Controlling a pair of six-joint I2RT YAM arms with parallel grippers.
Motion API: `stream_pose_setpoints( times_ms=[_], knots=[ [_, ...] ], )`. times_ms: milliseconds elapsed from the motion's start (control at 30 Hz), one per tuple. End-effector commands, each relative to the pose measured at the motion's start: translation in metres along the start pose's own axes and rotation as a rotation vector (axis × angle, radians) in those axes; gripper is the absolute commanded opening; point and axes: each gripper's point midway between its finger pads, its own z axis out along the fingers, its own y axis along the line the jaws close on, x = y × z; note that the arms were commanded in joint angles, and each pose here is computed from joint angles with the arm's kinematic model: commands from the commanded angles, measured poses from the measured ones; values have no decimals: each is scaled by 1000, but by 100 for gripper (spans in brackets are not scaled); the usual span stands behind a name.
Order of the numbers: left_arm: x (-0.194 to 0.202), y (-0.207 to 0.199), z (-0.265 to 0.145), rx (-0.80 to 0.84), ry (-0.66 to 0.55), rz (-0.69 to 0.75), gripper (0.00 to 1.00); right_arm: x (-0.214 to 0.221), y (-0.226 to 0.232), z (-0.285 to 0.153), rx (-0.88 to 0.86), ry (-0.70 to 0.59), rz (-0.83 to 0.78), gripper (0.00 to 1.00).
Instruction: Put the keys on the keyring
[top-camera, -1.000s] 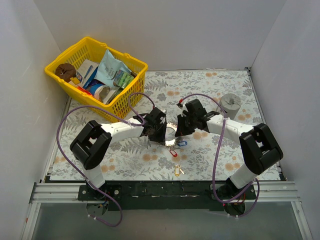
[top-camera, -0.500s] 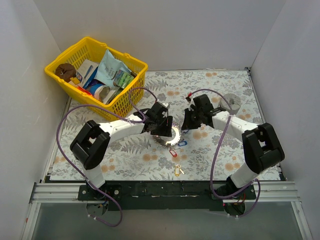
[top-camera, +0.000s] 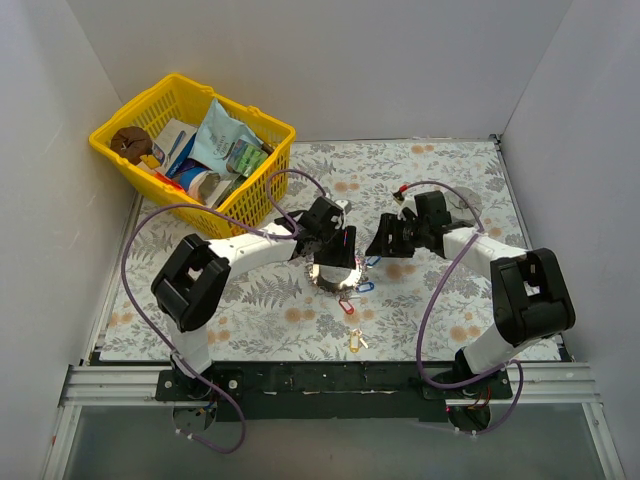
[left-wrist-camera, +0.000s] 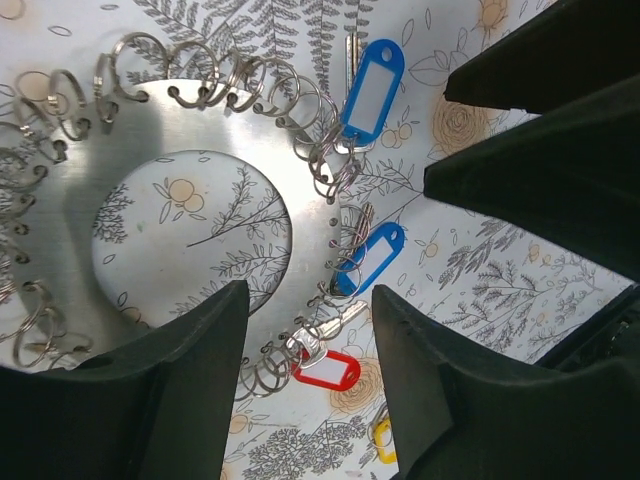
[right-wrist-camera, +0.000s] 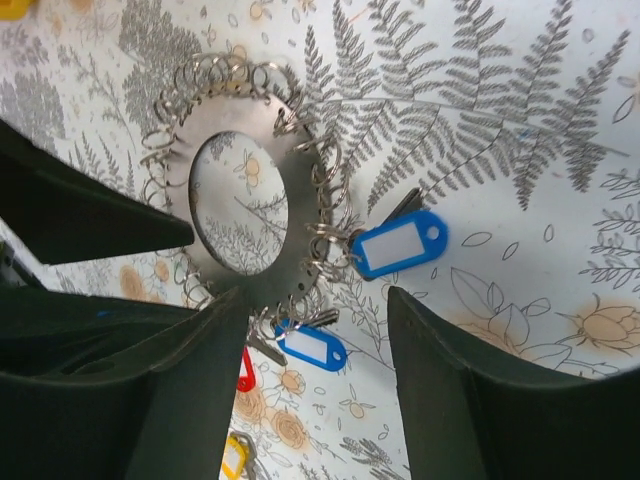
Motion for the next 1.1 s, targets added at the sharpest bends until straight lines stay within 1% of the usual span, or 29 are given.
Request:
stream_pose_setpoints(
  times_ms=[0, 100, 167, 267, 300, 367, 433, 567, 700, 867, 1033, 1067],
  knots=[
    [-10, -20, 1, 95, 4, -12, 51, -3, 20, -6, -108, -43, -81, 67],
    [-12, -26, 6, 122, 5, -21, 50, 2, 20, -4, -116, -28, -65, 68],
    [-15, -28, 11, 132, 9, -21, 47, 6, 17, -1, -115, -12, -48, 66],
    [-19, -30, 18, 134, 3, -25, 44, 10, 15, 5, -125, 4, -25, 58],
    [-21, -30, 20, 133, 3, -27, 44, 11, 14, 6, -125, 8, -13, 54],
    [-26, -29, 27, 122, 4, -28, 42, 14, 12, 7, -118, 18, -2, 51],
    [-25, -26, 32, 106, 12, -31, 41, 11, 4, 7, -76, 1, -1, 51],
    [-26, -24, 42, 94, 21, -28, 39, 12, -1, -1, -67, -15, 12, 50],
    [-26, -21, 50, 81, 31, -25, 36, 22, -7, -6, -49, -2, 15, 50],
    [-24, -16, 54, 63, 37, -28, 31, 29, -12, -10, -35, -3, 24, 50],
    [-22, -18, 55, 78, 45, -32, 26, 29, -16, -12, -29, -5, 29, 50],
    [-20, -18, 56, 85, 52, -34, 24, 28, -17, -12, -28, -9, 28, 50]
  ],
)
